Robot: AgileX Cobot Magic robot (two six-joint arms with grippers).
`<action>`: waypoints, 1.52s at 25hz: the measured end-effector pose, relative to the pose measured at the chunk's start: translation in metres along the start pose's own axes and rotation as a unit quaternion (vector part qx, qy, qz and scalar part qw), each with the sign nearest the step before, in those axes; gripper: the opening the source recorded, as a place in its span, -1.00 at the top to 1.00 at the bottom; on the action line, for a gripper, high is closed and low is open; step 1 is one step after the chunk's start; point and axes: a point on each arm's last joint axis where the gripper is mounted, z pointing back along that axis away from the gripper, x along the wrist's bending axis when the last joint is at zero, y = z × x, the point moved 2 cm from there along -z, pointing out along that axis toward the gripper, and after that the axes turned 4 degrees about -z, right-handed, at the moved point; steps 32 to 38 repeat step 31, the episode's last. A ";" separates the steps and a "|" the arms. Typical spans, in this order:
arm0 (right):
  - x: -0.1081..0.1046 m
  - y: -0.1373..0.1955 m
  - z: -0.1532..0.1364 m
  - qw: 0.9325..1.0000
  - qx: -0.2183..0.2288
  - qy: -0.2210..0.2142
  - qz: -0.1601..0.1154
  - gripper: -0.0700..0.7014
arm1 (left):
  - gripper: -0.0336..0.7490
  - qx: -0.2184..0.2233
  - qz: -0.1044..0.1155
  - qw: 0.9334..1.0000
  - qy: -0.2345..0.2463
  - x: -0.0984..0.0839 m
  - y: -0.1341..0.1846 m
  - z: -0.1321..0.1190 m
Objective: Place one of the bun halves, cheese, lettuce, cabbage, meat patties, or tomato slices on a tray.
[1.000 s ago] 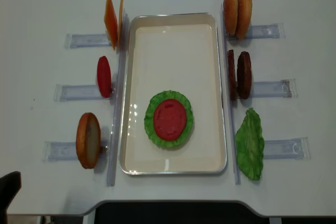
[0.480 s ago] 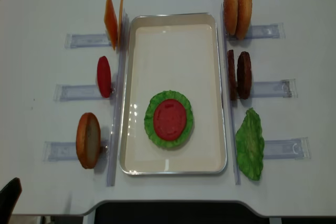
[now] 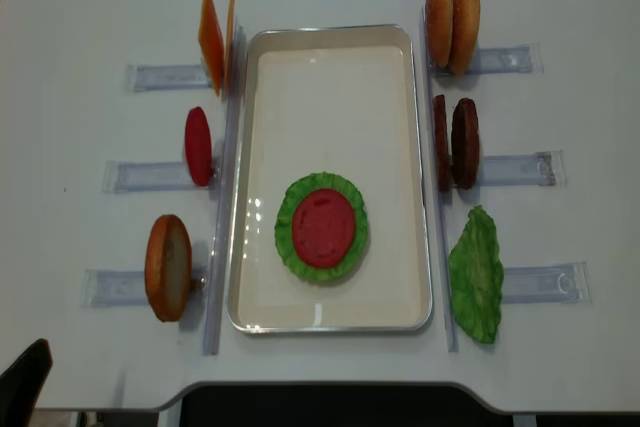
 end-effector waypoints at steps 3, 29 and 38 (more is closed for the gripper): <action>0.000 0.000 0.000 1.000 0.000 0.000 0.000 -0.30 | -0.85 0.000 0.000 1.000 0.000 0.000 0.000 0.000; 0.000 0.000 0.000 1.000 0.000 0.000 0.000 -0.30 | -0.59 0.003 0.021 0.999 -0.035 0.001 0.000 0.000; 0.000 0.000 0.000 1.000 0.000 0.000 0.000 -0.30 | -0.58 0.003 0.021 0.999 -0.035 0.001 0.000 0.000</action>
